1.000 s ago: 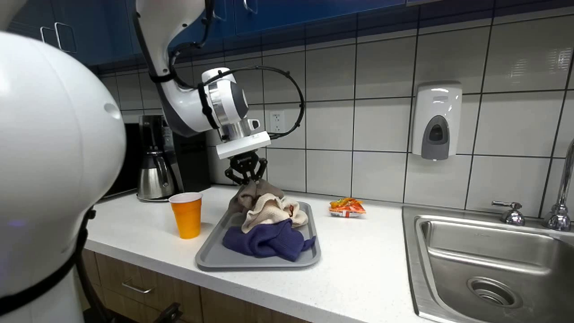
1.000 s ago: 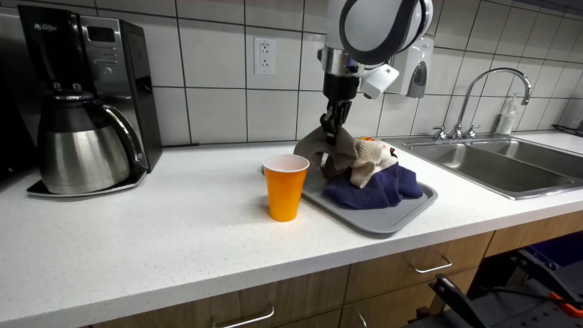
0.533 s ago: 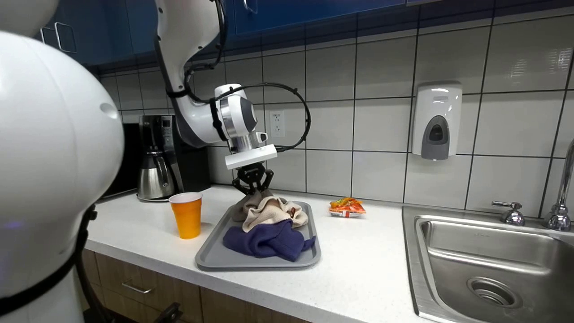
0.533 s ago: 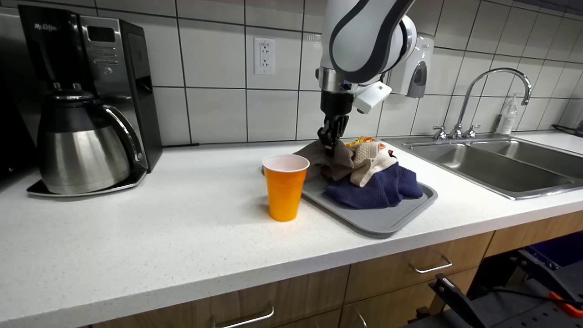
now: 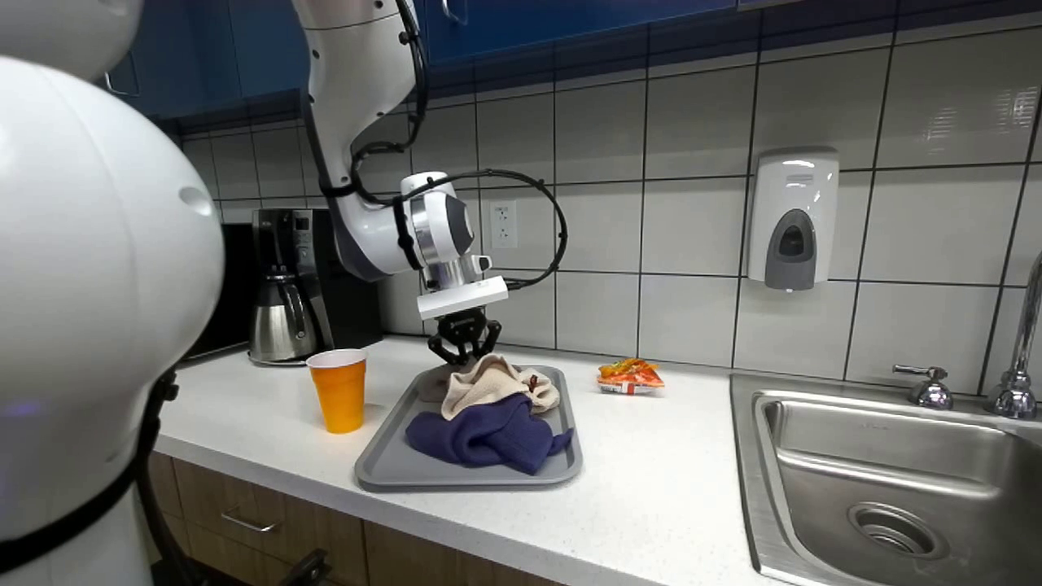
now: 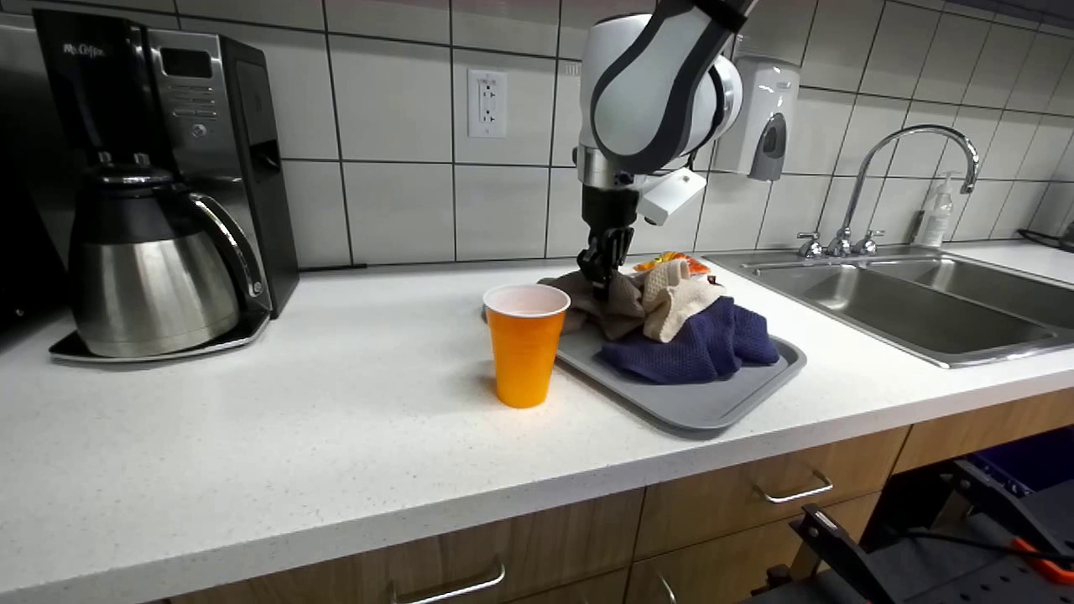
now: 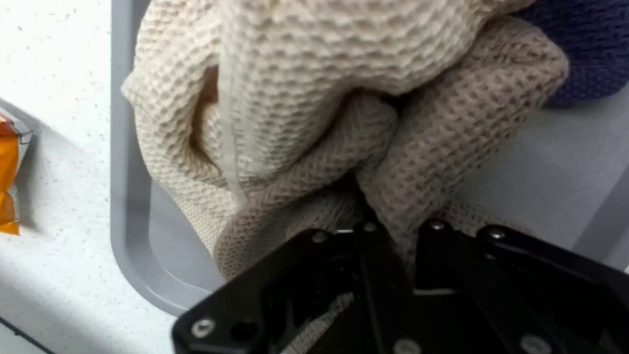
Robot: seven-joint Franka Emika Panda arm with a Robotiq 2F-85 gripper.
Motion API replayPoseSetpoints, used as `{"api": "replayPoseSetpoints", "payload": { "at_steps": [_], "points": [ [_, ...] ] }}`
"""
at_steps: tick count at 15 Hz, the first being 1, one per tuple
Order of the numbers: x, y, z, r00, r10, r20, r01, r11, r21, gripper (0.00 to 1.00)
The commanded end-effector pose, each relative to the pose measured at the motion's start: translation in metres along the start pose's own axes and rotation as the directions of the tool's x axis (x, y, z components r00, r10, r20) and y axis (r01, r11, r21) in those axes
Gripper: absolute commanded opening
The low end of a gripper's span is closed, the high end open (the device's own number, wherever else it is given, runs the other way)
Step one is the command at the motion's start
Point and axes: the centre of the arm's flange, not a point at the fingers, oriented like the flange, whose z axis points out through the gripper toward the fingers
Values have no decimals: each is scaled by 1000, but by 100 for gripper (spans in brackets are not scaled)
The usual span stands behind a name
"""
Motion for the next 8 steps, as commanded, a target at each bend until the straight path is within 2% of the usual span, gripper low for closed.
{"api": "replayPoseSetpoints", "payload": {
  "at_steps": [1,8],
  "points": [
    [5,2,-8,1000,-17,20,17,1000,9,42],
    [-16,-5,-41,999,-12,46,13,1000,-26,94]
  ]
}}
